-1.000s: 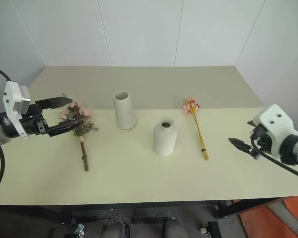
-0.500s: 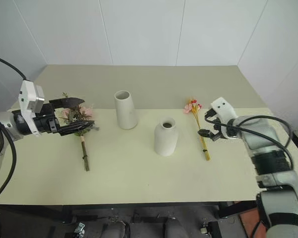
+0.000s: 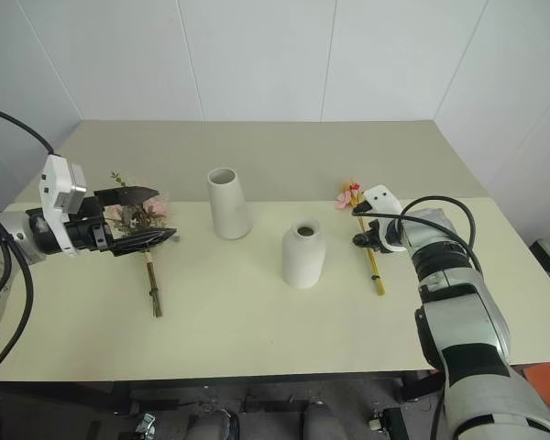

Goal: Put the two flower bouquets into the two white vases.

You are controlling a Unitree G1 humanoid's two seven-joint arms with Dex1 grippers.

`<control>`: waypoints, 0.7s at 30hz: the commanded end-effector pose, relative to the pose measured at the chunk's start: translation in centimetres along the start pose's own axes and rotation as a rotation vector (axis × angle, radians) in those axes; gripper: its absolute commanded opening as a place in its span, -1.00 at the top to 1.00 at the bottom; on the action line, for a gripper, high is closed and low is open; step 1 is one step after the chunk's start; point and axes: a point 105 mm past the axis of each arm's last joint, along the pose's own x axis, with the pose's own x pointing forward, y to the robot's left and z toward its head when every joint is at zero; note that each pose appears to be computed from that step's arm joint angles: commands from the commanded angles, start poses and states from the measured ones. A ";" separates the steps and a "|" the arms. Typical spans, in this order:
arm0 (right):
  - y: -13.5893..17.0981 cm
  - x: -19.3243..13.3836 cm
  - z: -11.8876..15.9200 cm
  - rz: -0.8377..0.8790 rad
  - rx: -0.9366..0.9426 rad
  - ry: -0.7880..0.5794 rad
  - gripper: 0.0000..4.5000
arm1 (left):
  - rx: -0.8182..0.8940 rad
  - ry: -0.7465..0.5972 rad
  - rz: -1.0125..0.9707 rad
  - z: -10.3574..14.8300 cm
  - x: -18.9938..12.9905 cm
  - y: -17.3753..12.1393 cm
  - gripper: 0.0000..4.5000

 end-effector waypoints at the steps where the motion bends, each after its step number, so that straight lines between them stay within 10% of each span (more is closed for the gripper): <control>1: -0.6 -0.1 0.5 -0.039 0.003 -0.006 0.52 | 0.055 -0.026 0.023 1.5 -0.6 0.2 -1.00; 4: -0.9 -0.2 0.9 -0.069 0.005 -0.013 0.99 | 0.052 -0.025 0.024 1.4 -0.6 0.1 -1.00; 7: -1.7 -0.9 2.4 -0.121 0.017 -0.094 0.99 | 0.051 -0.027 0.023 1.3 -0.6 0.1 -1.00; 12: -4.6 -8.7 10.1 -0.528 -0.019 -0.676 0.99 | 0.046 -0.030 0.011 1.4 -0.3 0.2 -1.00; 21: 3.4 -20.6 12.4 -0.042 0.165 -1.296 0.99 | 0.053 -0.035 -0.015 1.6 0.2 0.3 -1.00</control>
